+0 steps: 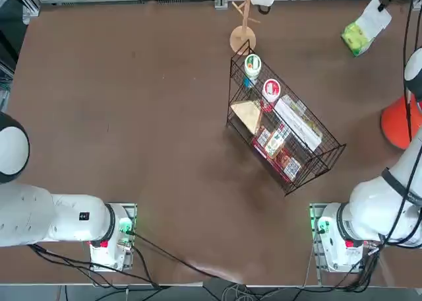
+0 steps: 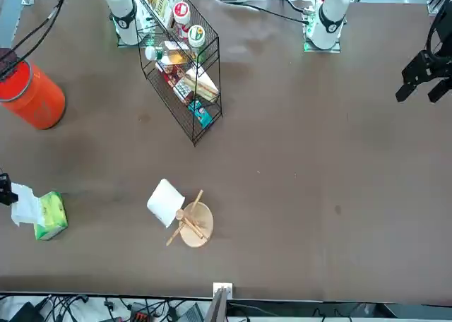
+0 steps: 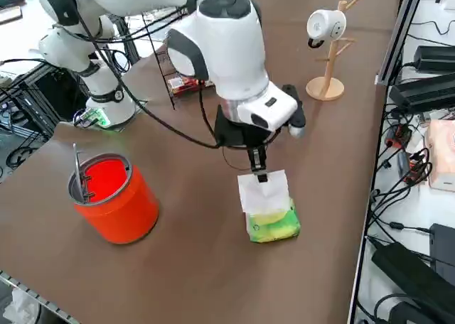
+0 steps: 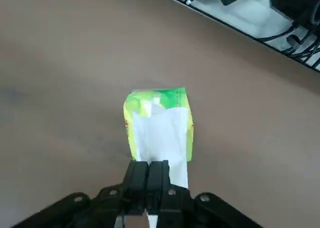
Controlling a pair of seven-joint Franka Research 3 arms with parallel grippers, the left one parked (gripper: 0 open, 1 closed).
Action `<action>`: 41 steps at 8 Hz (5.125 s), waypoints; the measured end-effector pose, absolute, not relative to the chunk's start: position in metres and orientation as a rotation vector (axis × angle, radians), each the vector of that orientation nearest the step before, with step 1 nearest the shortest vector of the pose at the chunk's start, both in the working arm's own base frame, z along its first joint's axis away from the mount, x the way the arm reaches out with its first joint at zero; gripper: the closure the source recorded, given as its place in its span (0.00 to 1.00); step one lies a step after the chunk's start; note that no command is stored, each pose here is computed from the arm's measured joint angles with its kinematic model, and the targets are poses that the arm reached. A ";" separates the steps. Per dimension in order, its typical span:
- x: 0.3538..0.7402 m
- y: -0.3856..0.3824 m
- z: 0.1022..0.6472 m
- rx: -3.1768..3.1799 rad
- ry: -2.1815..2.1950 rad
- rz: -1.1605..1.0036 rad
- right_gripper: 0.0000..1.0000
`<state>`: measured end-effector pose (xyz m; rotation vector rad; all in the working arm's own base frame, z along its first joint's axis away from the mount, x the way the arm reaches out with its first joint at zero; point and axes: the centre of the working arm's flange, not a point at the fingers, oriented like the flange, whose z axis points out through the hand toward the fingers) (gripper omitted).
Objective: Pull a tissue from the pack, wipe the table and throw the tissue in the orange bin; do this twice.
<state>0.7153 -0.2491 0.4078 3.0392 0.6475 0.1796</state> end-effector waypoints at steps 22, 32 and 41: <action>0.482 0.055 0.390 3.240 -0.144 -0.336 0.99; 0.438 0.091 0.296 3.243 -0.294 -0.266 0.99; 0.442 0.055 0.227 3.146 -0.181 -0.281 0.99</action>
